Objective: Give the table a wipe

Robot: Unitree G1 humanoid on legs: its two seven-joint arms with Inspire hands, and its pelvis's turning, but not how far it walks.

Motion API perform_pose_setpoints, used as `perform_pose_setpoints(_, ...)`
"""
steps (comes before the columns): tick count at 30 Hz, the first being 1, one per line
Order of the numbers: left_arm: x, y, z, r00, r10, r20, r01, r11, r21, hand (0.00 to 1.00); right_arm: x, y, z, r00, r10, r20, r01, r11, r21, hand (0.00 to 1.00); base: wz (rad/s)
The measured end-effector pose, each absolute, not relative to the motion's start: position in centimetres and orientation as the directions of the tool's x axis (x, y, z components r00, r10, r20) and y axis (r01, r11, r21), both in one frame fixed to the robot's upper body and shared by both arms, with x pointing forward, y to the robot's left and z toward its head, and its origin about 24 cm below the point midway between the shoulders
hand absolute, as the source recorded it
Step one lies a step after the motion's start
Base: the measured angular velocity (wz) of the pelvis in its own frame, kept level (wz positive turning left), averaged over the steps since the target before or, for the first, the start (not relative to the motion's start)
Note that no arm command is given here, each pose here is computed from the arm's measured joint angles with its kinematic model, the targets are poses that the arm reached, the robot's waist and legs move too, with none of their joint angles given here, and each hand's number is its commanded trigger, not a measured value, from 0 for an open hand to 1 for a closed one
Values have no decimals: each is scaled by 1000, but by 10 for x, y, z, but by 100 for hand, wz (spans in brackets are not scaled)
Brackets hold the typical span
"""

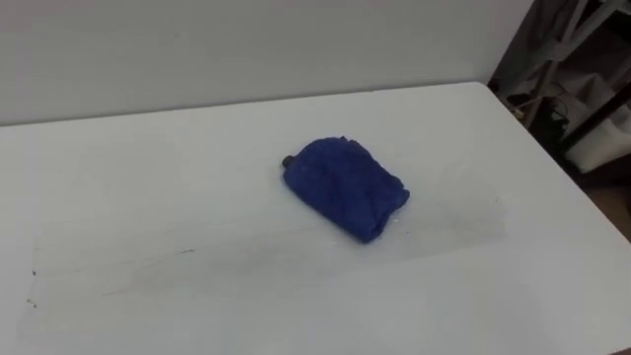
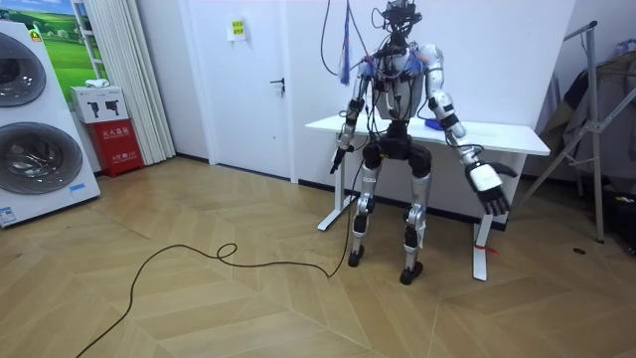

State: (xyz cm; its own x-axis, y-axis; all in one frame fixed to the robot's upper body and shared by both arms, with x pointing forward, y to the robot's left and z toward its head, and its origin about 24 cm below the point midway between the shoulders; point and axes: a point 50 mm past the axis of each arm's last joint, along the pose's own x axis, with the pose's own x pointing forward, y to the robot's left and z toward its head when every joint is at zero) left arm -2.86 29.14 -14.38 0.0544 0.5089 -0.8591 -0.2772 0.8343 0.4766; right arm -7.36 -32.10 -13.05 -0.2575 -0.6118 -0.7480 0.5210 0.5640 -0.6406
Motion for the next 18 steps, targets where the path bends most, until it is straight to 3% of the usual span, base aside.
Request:
perform_pose_setpoints(3, -22, 285, -147, 67, 485, -872, -248, 855, 456, 0, -70, -306, -140, -220, -555, -802, 367, 715, -595, 0, 13)
perform_pose_setpoints(9, -17, 274, -153, 75, 467, -881, -177, 876, 449, 0, -35, -285, -154, -88, -489, -868, 90, 864, -495, 0, 6)
perform_pose_setpoints(18, -15, 254, -159, 66, 425, -903, -95, 903, 419, 0, 3, -273, -160, 13, -443, -897, -175, 882, -438, 0, 15)
